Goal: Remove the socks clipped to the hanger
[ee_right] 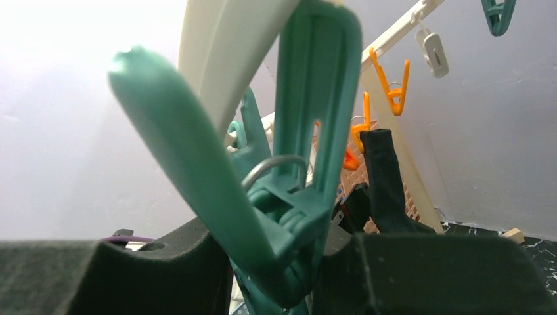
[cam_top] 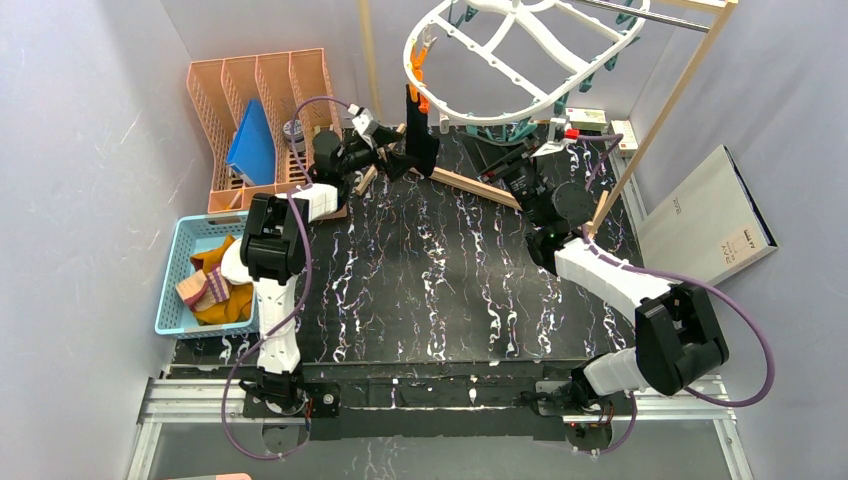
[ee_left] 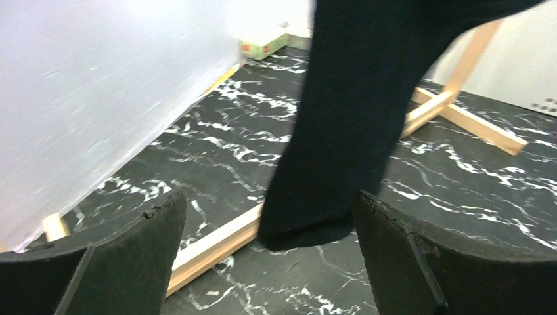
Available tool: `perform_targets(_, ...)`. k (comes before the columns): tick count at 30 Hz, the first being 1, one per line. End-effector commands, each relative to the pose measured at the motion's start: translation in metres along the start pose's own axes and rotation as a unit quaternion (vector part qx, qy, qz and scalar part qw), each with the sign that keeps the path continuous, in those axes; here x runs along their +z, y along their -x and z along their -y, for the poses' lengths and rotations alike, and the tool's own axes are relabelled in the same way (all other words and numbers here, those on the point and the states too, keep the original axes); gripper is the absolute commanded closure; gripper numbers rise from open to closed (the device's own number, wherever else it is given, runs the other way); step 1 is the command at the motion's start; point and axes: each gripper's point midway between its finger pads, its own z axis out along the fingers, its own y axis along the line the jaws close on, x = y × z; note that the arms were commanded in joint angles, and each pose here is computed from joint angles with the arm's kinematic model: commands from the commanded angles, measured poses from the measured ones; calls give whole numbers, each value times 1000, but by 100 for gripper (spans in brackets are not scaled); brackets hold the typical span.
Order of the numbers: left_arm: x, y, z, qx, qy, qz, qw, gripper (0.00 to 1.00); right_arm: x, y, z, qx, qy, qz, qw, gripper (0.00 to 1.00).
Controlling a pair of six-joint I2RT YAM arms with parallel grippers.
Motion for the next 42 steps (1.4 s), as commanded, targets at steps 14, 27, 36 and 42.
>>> perform_targets(14,20,41,69,-14,-181,6,983,59,11,16,1,-15,-1,24,1000,72)
perform_targets(27,6,3,76,-49,-157,-18,986,60,10,19,-2,-17,1,26,1000,72)
perform_targets(36,9,12,71,-37,-143,-6,989,100,8,18,-2,-14,0,23,1000,72)
perform_targets(42,-1,14,79,-43,-128,-6,991,100,8,17,-1,-8,-6,18,1000,54)
